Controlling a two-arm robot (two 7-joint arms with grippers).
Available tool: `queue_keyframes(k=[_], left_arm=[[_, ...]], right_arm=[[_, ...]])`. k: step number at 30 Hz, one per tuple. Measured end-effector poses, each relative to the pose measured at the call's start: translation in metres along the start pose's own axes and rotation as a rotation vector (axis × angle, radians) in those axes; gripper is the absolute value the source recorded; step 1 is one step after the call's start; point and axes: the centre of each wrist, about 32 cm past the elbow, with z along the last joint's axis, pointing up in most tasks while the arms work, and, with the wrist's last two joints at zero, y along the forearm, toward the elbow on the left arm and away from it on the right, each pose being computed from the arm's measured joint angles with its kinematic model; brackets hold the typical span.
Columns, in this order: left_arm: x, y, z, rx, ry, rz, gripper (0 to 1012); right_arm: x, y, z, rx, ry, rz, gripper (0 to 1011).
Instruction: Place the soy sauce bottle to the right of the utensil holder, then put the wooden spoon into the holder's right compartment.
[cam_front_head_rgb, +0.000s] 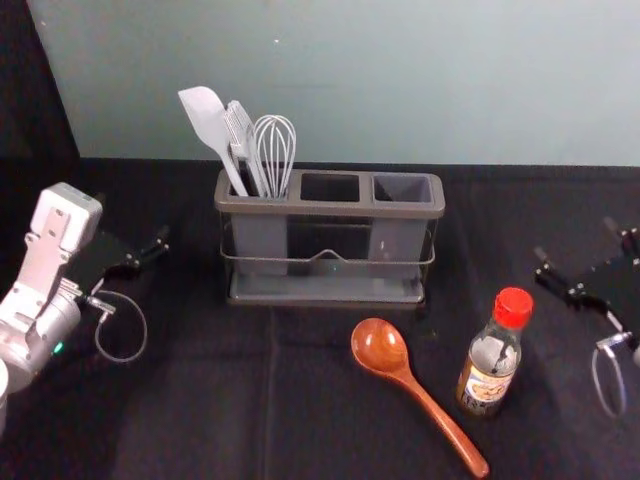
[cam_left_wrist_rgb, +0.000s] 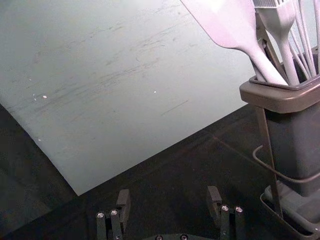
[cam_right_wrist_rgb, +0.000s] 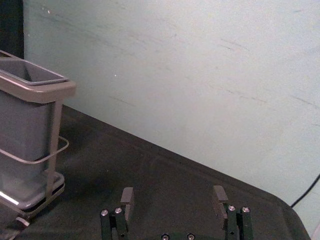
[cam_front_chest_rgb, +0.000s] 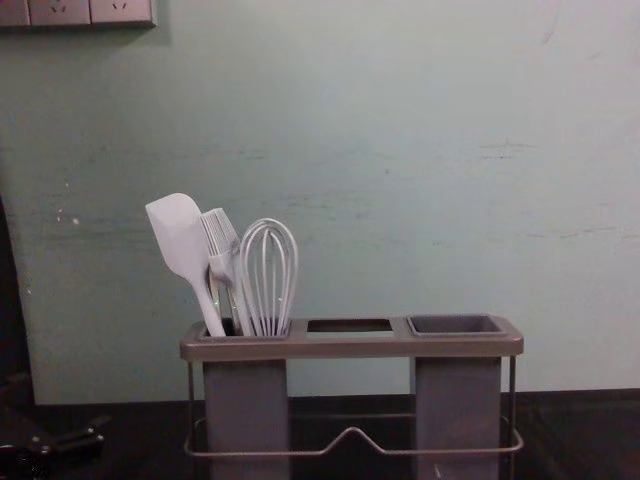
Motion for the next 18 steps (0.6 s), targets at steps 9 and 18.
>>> queue_keyframes(k=[9, 18], left_arm=[[0.0000, 0.0000, 0.0000, 0.000, 0.000, 0.000, 1005], [0.0000, 0.0000, 0.0000, 0.000, 0.000, 0.000, 1005]], right_arm=[[0.006, -0.038, 0.011, 0.108, 0.055, -0.010, 1004], [0.006, -0.055, 0.022, 0.284, 0.238, 0.014, 1004]])
